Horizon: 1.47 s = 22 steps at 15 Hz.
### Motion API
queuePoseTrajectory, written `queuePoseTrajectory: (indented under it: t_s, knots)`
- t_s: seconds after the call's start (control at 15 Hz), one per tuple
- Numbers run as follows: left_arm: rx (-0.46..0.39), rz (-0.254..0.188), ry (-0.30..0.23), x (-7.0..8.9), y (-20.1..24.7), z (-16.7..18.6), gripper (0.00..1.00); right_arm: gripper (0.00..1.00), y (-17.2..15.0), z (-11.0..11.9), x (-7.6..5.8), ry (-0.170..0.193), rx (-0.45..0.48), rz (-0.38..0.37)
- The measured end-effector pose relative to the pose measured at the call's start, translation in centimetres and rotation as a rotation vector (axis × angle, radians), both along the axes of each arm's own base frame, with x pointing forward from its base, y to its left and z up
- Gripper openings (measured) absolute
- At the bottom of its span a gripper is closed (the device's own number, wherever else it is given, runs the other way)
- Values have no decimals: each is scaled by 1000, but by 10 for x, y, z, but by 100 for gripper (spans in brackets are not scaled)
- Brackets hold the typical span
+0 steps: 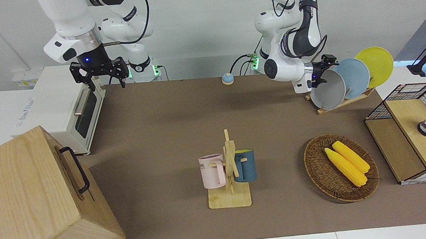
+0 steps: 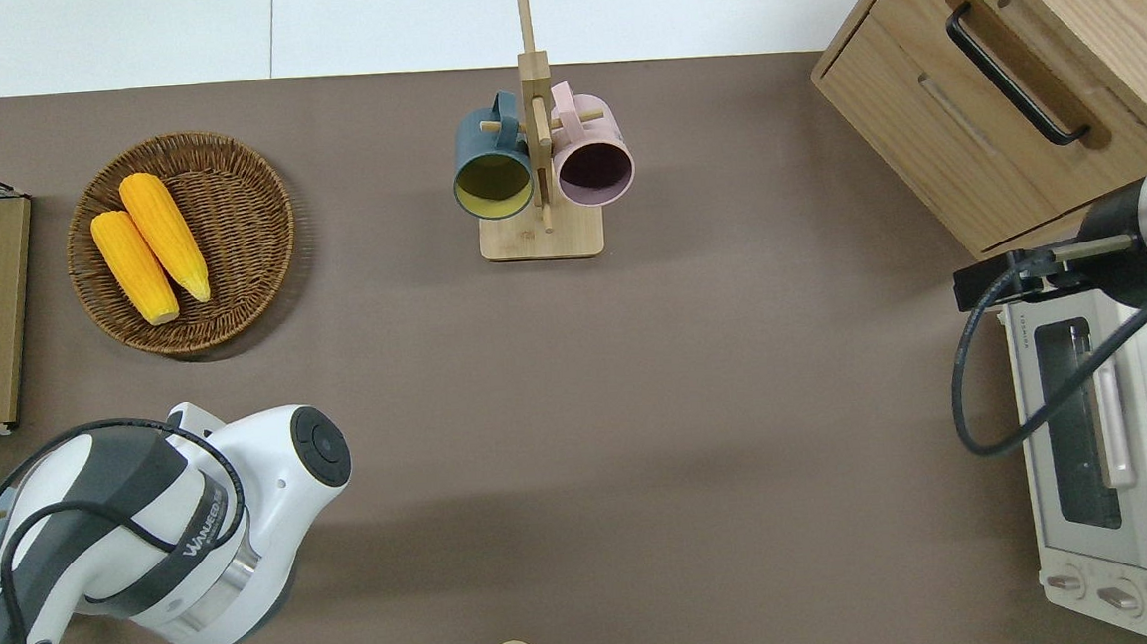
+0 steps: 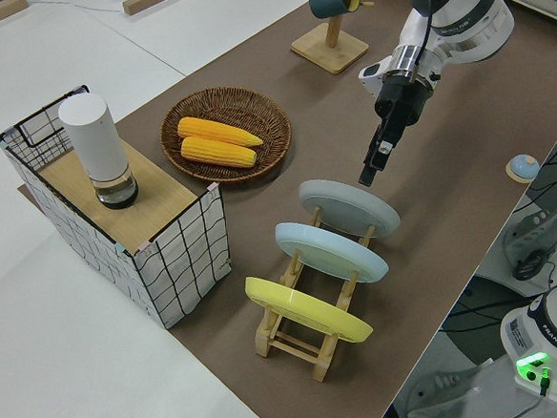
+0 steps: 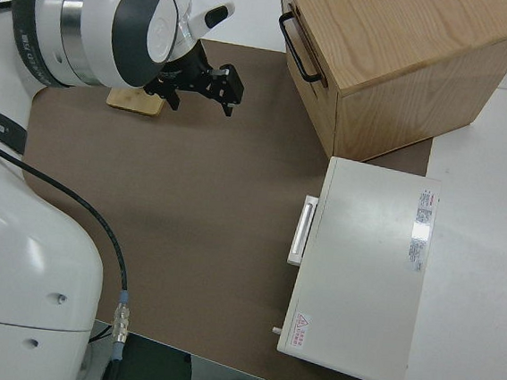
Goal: Pick gray plate from table and place it on lower plate rack with left arm
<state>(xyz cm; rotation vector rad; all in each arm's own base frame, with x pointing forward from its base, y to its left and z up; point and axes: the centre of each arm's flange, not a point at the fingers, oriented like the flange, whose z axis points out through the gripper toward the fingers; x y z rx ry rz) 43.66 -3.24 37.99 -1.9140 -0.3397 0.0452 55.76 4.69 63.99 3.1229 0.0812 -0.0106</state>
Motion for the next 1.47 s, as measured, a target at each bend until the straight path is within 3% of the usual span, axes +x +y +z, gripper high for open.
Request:
queuePoseTrajectory:
  t_s: [0.27,0.6,0.8,1.07,1.47]
  knots:
    - [-26,3,-55,13,-7,21,100,99,0,0,0,0,0,0]
    - [-239,101,-180,37,-34,78,100,99,0,0,0,0,0,0]
    - [-337,118,-216,42,-54,99,100,99,0,0,0,0,0,0]
    - [-473,103,-173,37,-87,98,100,99,0,0,0,0,0,0]
    - [-791,-40,-15,52,-102,135,100,99,0,0,0,0,0,0]
